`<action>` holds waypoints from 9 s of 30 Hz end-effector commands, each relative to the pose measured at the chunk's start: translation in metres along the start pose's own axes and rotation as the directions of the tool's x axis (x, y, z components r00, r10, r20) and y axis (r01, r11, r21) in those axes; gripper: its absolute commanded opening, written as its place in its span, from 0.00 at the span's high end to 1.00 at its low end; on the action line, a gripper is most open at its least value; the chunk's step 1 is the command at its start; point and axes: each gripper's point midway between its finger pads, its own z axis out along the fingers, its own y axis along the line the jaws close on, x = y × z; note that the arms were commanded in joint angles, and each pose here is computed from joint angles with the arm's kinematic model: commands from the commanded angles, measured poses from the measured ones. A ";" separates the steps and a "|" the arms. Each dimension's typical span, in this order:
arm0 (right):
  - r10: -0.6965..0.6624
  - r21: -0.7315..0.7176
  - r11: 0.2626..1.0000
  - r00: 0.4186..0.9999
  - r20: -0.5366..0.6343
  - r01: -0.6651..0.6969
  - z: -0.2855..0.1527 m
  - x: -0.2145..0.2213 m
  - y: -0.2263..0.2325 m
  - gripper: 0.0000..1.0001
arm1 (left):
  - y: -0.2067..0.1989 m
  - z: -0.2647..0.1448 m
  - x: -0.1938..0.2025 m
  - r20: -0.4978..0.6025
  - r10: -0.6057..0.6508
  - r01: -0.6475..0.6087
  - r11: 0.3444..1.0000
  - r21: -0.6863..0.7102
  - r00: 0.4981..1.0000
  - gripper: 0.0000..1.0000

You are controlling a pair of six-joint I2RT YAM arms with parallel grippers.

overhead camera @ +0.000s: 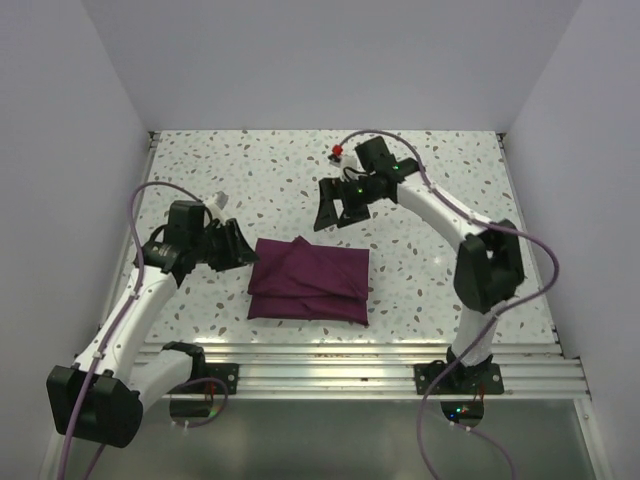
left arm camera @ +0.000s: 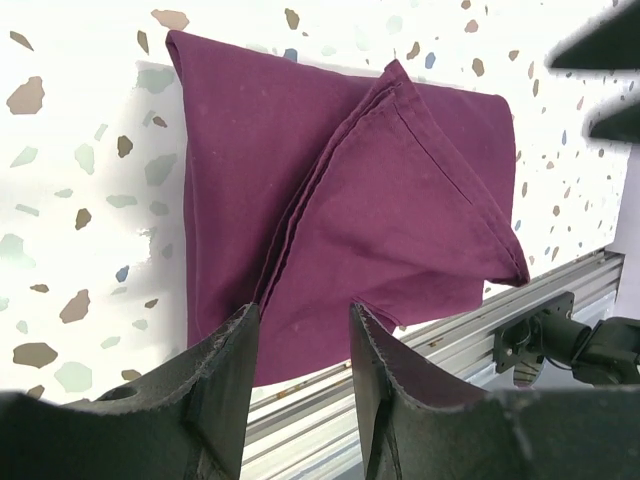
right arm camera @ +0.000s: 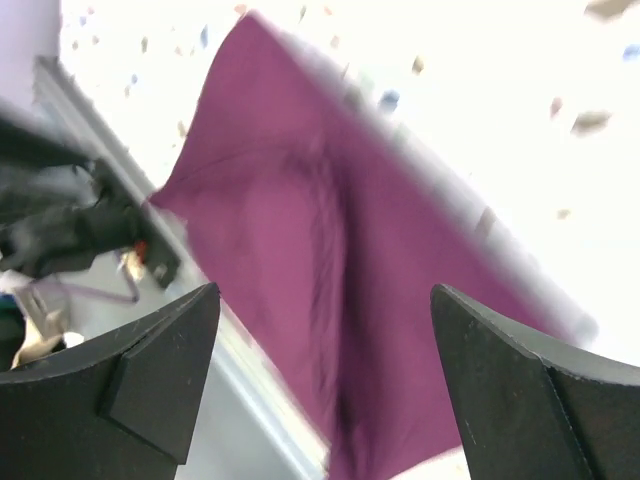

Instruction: Prepare the surgical pack

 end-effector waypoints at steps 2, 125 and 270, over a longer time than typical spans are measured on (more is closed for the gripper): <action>-0.081 -0.016 0.997 0.995 -0.051 0.080 0.029 -0.031 -0.008 0.10 | -0.011 -0.008 -0.012 0.034 0.044 -0.045 0.999 0.031 0.998 0.55; 0.315 0.437 0.829 0.937 0.149 -0.348 -0.118 0.083 -0.076 0.01 | -0.124 0.064 0.046 -0.172 0.714 -0.730 0.681 -0.056 0.679 0.30; 0.565 0.071 0.815 0.815 0.124 -0.576 -0.011 0.107 0.007 0.28 | -0.092 0.093 0.037 -0.307 0.771 -0.820 0.568 -0.068 0.559 1.00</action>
